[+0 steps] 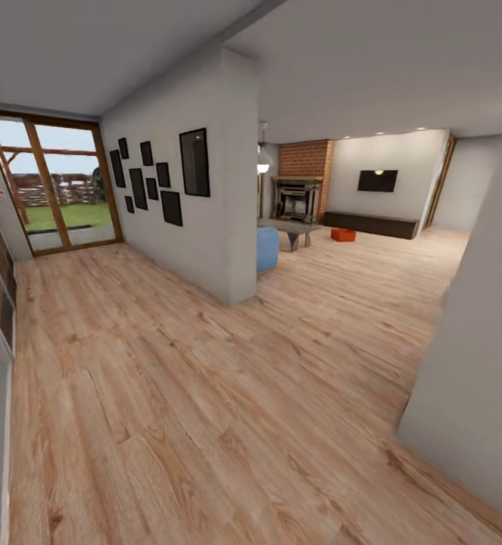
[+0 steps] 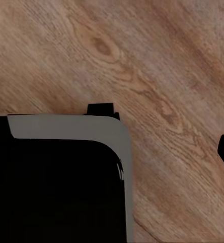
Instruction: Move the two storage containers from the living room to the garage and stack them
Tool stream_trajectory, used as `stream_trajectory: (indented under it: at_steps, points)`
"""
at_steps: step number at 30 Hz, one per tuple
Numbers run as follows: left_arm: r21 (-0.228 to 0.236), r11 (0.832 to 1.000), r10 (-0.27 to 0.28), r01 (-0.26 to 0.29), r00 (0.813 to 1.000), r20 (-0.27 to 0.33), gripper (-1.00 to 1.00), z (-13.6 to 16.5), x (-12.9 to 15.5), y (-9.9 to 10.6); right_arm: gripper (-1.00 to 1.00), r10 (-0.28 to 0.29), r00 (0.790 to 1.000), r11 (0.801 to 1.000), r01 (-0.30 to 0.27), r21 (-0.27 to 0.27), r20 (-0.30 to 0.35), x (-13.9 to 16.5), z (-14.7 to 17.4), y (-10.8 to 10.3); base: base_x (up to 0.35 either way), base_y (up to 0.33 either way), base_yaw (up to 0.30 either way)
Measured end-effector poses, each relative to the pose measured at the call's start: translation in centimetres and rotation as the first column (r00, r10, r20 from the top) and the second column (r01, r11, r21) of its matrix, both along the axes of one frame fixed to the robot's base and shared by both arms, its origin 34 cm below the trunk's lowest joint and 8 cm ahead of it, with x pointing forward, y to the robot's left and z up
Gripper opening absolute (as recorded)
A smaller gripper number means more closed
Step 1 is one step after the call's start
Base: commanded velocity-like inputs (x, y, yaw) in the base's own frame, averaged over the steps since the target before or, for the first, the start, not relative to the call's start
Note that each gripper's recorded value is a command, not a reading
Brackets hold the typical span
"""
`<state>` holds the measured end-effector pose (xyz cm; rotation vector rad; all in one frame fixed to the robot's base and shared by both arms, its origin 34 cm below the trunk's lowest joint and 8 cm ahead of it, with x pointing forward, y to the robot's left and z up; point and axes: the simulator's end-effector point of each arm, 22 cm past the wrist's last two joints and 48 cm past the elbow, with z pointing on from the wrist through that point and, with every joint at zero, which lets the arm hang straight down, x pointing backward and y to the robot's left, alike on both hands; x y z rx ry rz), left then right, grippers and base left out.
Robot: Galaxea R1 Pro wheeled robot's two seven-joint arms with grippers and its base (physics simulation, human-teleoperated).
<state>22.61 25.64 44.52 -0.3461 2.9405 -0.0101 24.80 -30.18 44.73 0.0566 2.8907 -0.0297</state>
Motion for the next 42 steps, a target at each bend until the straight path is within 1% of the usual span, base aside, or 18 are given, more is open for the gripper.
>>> stream_trajectory:
  at_steps: [6, 11, 23, 27, 32, 42]
  points:
    - [-0.002, 1.0, 0.0, 0.0, 1.0, 0.0, 1.0, 0.0, -0.01, -0.18, 1.0, 0.004, 1.0, 1.0, -0.004, -0.002, -0.001, -0.01, 0.0, -0.11, 0.323, 0.0, 0.026]
    - [-0.003, 1.0, 0.0, 0.0, 1.0, 0.001, 1.0, 0.0, 0.04, -0.23, 1.0, 0.01, 1.0, 1.0, -0.01, -0.009, -0.001, -0.01, 0.04, -0.61, 0.323, 0.0, 0.002]
    - [-0.003, 1.0, -0.001, 0.001, 1.0, 0.001, 1.0, 0.0, 0.04, -0.24, 1.0, 0.017, 1.0, 1.0, -0.017, -0.009, 0.001, 0.03, 0.05, -0.56, 0.323, 0.0, 0.0]
    - [-0.001, 1.0, 0.0, 0.0, 1.0, 0.001, 1.0, 0.0, 0.05, -0.08, 1.0, 0.009, 1.0, 1.0, -0.009, -0.008, 0.002, 0.05, 0.05, -0.52, 0.323, 0.0, -0.03]
    - [0.0, 1.0, 0.0, 0.0, 1.0, 0.0, 1.0, 0.0, 0.01, -0.02, 1.0, 0.004, 1.0, 1.0, -0.004, -0.007, 0.002, 0.03, 0.04, -0.49, 0.323, 0.0, -0.187]
    - [0.0, 1.0, 0.0, 0.0, 1.0, 0.0, 1.0, 0.0, 0.04, -0.01, 1.0, 0.003, 1.0, 1.0, -0.003, -0.007, 0.002, 0.02, 0.05, -0.53, 0.323, 0.0, -0.278]
